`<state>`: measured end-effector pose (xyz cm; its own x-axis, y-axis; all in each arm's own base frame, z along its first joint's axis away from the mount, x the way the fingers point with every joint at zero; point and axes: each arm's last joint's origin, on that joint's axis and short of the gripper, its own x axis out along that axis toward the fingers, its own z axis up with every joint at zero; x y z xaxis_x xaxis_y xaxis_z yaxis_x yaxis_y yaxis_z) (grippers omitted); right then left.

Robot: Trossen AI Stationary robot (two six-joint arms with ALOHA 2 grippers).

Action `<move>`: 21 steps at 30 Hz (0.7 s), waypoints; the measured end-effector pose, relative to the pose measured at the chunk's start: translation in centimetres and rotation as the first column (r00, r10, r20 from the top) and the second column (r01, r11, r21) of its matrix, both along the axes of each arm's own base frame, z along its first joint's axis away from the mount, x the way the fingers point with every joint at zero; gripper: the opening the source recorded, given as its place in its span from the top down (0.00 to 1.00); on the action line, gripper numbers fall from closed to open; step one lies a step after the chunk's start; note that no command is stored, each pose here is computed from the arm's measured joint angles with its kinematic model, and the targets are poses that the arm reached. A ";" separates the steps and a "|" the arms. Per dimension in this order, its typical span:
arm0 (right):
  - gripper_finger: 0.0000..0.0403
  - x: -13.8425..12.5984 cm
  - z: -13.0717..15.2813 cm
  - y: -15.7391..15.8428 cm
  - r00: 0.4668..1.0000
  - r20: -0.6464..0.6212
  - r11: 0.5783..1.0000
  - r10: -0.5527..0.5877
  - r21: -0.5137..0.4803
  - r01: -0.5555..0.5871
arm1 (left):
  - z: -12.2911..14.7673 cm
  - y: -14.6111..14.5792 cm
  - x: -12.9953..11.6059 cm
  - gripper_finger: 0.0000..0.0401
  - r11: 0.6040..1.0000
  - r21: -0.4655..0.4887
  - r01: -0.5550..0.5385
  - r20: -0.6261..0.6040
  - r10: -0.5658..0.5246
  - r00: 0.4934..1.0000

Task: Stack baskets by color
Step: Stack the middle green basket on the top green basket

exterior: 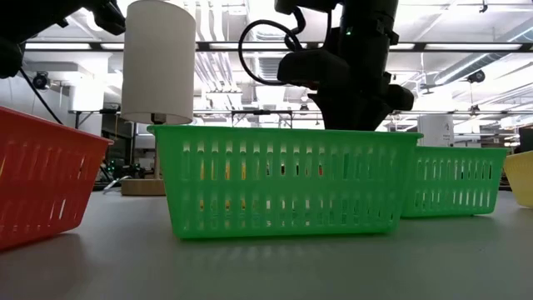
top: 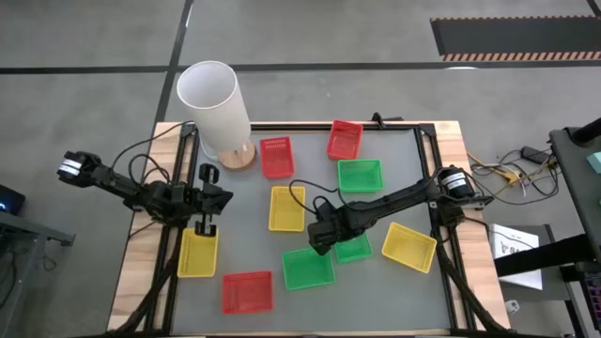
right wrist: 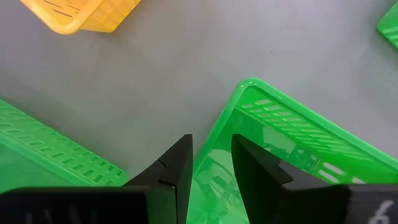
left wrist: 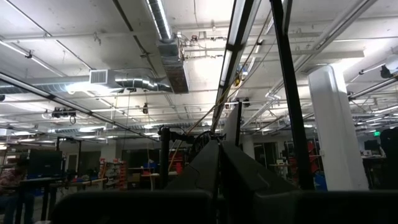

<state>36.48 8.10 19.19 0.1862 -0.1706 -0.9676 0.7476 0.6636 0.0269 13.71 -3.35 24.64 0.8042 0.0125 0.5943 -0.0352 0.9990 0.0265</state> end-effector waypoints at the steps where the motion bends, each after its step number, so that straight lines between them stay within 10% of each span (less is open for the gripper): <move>1: 0.75 0.0 0.0 0.0 1.000 0.001 1.000 -0.006 0.001 0.006 | 0.0 0.0 0.0 1.00 1.000 0.000 0.000 0.000 0.000 1.000; 21: 0.90 0.1 -1.8 0.1 1.000 -0.009 1.000 -0.013 0.000 0.013 | -0.1 0.0 0.0 1.00 1.000 0.001 0.000 -0.003 0.000 1.000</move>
